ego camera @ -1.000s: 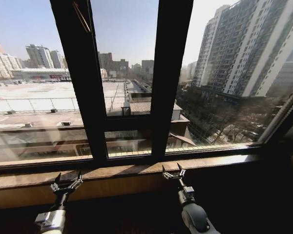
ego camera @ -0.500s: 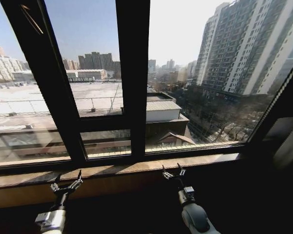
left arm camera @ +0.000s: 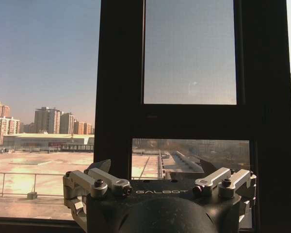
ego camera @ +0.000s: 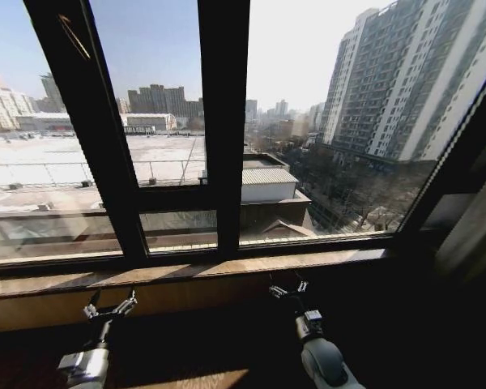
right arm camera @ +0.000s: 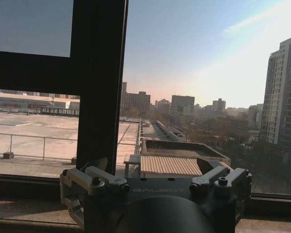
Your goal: Open the curtains by pulling them apart, changing their state from closed to fully open.
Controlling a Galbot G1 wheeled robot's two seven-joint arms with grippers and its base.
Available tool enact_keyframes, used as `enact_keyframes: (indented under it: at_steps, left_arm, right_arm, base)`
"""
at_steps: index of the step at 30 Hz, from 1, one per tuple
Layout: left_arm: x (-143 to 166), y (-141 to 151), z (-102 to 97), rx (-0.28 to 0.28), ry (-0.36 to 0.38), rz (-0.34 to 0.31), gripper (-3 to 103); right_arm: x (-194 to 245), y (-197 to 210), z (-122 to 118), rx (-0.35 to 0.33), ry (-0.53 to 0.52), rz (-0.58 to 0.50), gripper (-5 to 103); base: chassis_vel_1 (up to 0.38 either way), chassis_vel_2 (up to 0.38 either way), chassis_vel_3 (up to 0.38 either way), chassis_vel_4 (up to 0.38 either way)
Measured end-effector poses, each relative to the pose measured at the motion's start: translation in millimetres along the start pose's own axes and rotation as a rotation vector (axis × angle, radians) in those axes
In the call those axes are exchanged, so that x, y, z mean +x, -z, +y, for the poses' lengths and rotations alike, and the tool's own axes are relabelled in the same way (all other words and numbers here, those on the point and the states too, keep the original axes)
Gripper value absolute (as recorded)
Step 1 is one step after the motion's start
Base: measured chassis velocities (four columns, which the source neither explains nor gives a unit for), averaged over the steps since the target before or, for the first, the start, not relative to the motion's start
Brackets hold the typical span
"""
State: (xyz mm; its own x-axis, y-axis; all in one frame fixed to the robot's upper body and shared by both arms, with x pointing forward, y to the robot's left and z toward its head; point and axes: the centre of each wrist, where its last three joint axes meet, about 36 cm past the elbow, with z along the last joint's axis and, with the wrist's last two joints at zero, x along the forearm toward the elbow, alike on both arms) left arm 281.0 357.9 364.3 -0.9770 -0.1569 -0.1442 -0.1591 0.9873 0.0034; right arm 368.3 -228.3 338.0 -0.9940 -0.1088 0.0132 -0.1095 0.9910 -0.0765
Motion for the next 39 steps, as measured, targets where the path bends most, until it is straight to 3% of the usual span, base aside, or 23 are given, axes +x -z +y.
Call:
enact_keyframes:
  at_steps: [18, 27, 39]
  left_arm:
    - [0.1, -0.1, -0.3, 0.001, -0.001, 0.000, 100]
    - [0.0, 0.0, 0.1, 0.000, 0.001, 0.000, 100]
    - [0.0, -0.1, -0.1, 0.000, 0.000, 0.000, 100]
  right_arm:
    - [0.0, 0.0, -0.3, 0.000, -0.001, 0.000, 100]
    - [0.1, -0.1, 0.1, 0.000, 0.000, 0.000, 100]
    - [0.0, 0.0, -0.1, 0.000, 0.000, 0.000, 100]
  base:
    - [0.217, -0.470, -0.206, 0.458]
    - [0.121, -0.062, -0.185, 0.108]
    - [-0.033, 0.006, 0.043, -0.011]
